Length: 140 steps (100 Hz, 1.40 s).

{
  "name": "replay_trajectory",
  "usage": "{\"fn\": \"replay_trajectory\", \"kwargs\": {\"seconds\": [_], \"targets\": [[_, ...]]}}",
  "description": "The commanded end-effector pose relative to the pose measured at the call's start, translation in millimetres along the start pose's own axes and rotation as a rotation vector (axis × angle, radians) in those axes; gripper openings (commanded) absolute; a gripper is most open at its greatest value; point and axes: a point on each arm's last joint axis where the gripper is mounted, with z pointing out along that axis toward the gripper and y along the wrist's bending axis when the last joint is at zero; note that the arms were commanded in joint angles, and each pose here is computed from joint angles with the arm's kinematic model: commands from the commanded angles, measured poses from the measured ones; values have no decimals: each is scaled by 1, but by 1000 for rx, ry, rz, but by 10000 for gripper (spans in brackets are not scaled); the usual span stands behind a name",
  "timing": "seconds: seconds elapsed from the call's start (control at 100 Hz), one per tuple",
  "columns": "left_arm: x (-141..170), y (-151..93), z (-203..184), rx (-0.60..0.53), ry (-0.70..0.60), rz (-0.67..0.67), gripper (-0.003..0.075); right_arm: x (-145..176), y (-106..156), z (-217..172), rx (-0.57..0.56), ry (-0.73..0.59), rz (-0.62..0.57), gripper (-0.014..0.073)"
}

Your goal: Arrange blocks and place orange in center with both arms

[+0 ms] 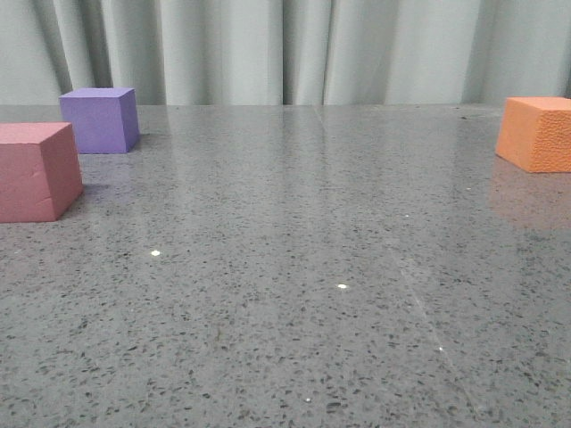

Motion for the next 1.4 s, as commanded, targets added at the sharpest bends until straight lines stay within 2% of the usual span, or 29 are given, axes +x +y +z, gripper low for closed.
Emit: {"fn": "replay_trajectory", "kwargs": {"seconds": [0.0,0.55,0.69,0.8,0.86,0.93,1.16,1.27,1.39], "targets": [[10,-1,0,19,-48,-9,-19,-13,1,-3,-2,-118,-4,-67],[10,-1,0,19,-48,-9,-19,-13,1,-3,-2,-120,-4,-67],[10,-1,0,19,-48,-9,-19,-18,1,-4,-5,-170,-4,-67],[10,-1,0,19,-48,-9,-19,-30,2,-7,-14,-305,-4,-67],[10,-1,0,19,-48,-9,-19,-38,2,-9,-21,-324,44,-67],[10,-1,0,19,-48,-9,-19,-50,3,-11,-23,-255,98,-67],[10,-1,0,19,-48,-9,-19,-113,6,-2,9,98,102,-67],[10,-1,0,19,-48,-9,-19,-142,8,23,28,300,101,-67],[10,-1,0,19,-48,-9,-19,-170,9,57,41,433,101,-67]]}}
